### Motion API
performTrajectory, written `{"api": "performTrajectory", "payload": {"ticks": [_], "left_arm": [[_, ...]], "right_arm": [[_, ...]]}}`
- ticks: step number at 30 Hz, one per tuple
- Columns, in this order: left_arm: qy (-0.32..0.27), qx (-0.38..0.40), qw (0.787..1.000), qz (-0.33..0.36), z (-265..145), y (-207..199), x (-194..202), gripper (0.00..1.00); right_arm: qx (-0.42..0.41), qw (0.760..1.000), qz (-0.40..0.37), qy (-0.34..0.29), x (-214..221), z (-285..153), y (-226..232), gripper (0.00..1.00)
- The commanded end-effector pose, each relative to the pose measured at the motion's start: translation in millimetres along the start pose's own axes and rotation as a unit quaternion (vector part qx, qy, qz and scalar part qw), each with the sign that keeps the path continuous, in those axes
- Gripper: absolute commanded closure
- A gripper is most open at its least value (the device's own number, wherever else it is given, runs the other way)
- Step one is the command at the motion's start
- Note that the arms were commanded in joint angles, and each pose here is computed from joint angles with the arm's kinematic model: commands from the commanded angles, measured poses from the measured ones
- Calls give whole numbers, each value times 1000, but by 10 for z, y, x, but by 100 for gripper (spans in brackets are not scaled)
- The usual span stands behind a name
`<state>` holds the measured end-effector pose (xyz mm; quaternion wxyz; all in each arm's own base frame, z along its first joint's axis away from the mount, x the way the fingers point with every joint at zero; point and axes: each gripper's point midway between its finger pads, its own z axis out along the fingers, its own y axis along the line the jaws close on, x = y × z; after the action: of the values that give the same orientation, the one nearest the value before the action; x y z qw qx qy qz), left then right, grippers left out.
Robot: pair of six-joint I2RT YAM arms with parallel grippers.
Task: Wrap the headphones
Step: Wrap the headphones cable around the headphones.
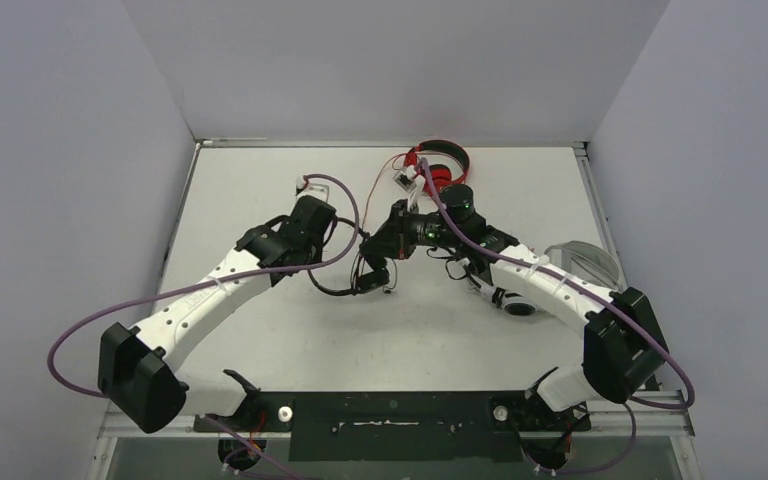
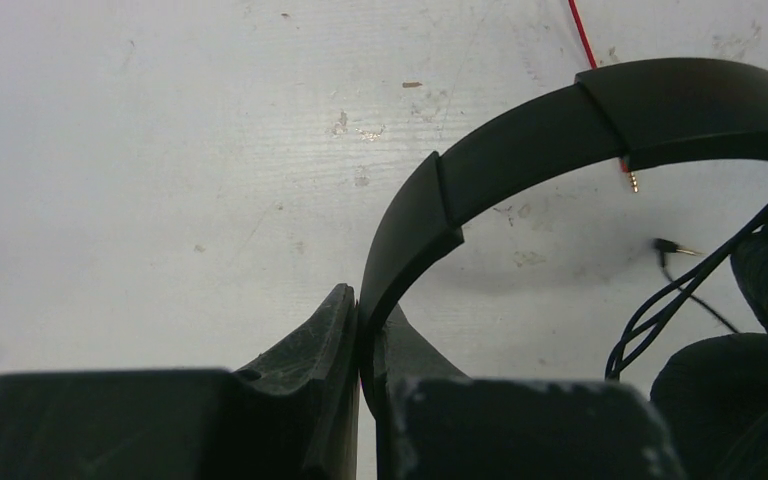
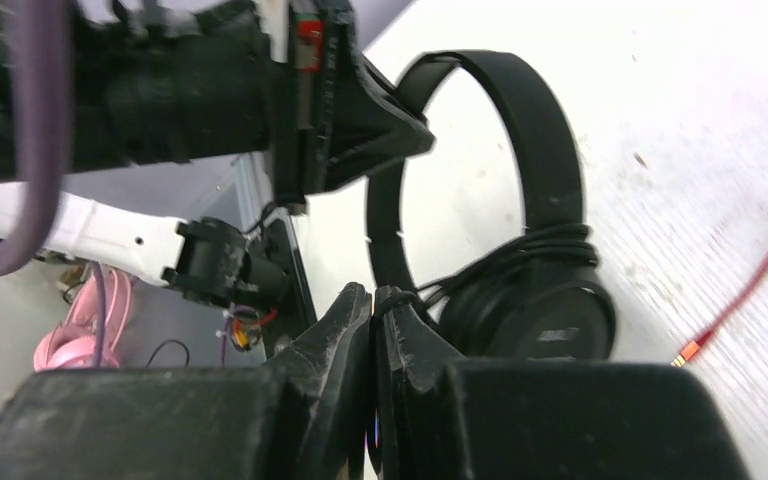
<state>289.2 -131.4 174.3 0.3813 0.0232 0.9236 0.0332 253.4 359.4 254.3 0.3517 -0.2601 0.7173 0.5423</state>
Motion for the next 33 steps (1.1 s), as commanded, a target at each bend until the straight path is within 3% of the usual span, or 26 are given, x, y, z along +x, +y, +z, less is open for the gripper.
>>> {"api": "performTrajectory", "payload": {"ticks": [1,6,10,16,20,33], "left_arm": [[10,9,995,96,-66,-80,-109,100],[31,22,989,145,-10,-208,-25,100],[79,139,973,169,-79,-597,179,100],[131,211,957,152,-210,-884,282,100],[144,209,956,145,-237,-894,283,100],[174,280,940,85,-583,-1116,224,100]], "right_arm": [[-18,999,-21,32,-65,-213,-124,100],[2,999,-17,37,-74,-364,-346,98],[0,998,-21,60,3,-428,-445,97],[22,998,-28,55,-46,-514,-603,93],[36,998,-34,44,-113,-554,-653,81],[107,993,-53,-2,-284,-869,-755,74]]}}
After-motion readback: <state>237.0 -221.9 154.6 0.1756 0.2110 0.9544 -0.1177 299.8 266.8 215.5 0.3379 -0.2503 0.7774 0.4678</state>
